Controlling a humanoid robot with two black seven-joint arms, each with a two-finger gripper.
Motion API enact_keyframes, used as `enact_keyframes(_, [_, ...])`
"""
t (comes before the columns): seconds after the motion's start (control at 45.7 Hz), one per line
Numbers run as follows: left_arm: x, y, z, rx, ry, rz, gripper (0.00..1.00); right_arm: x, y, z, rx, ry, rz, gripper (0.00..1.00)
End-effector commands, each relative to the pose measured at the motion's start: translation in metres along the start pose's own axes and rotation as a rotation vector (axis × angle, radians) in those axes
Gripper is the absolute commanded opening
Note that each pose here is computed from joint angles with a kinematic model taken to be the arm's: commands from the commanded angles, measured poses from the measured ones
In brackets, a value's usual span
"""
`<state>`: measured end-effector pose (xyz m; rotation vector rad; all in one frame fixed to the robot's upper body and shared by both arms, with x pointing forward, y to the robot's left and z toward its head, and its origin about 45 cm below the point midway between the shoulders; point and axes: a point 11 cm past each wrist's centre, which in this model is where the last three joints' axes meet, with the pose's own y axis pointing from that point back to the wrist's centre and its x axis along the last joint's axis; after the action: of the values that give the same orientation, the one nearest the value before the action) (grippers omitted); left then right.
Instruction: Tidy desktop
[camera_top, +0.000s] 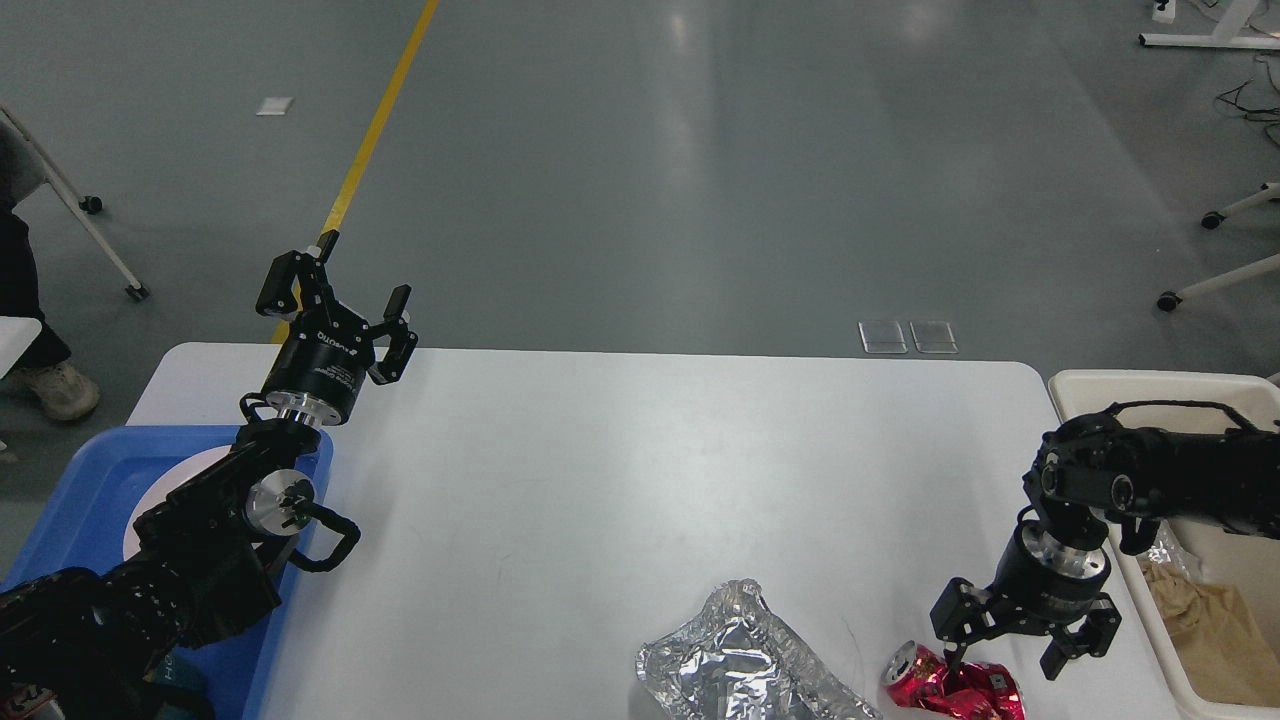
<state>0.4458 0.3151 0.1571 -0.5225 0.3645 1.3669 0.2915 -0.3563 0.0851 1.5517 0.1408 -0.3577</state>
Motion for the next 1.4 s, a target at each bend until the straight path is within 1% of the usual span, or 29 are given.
enact_keyframes(0.0, [0.000,0.000,0.000,0.000,0.001,-0.001,0.97,0.019,0.027,0.032,0.061,-0.161,0.109,1.00])
enact_keyframes(0.109, [0.000,0.000,0.000,0.000,0.000,0.000,0.97,0.018,0.041,0.066,0.134,-0.317,0.155,1.00])
enact_keyframes(0.306, [0.000,0.000,0.000,0.000,0.000,0.000,0.96,0.004,0.044,0.106,0.201,-0.484,0.172,1.00])
enact_keyframes(0.394, [0.000,0.000,0.000,0.000,0.000,0.000,0.96,-0.013,0.036,0.129,0.255,-0.598,0.157,1.00])
enact_keyframes(0.525, [0.000,0.000,0.000,0.000,0.000,0.000,0.96,-0.036,0.021,0.158,0.290,-0.729,0.146,1.00])
enact_keyframes(0.656, [0.000,0.000,0.000,0.000,0.000,0.000,0.96,-0.072,0.006,0.191,0.250,-0.803,0.086,1.00])
enact_keyframes(0.766, [0.000,0.000,0.000,0.000,0.000,0.000,0.96,-0.106,-0.009,0.216,0.152,-0.803,0.019,1.00])
enact_keyframes(0.875, [0.000,0.000,0.000,0.001,0.000,-0.002,0.97,-0.131,-0.024,0.229,0.093,-0.811,-0.037,1.00])
enact_keyframes(0.963, [0.000,0.000,0.000,0.000,0.000,0.000,0.97,-0.141,-0.022,0.241,0.094,-0.853,-0.024,1.00])
enact_keyframes(1.05, [0.000,0.000,0.000,0.000,0.000,0.000,0.97,-0.136,-0.012,0.246,0.129,-0.887,0.025,1.00])
enact_keyframes(1.203, [0.000,0.000,0.000,0.000,0.000,0.000,0.97,-0.131,0.007,0.254,0.280,-1.031,0.126,1.00])
enact_keyframes(1.378, [0.000,0.000,0.000,0.000,0.000,0.000,0.97,-0.125,0.017,0.258,0.429,-1.176,0.210,1.00])
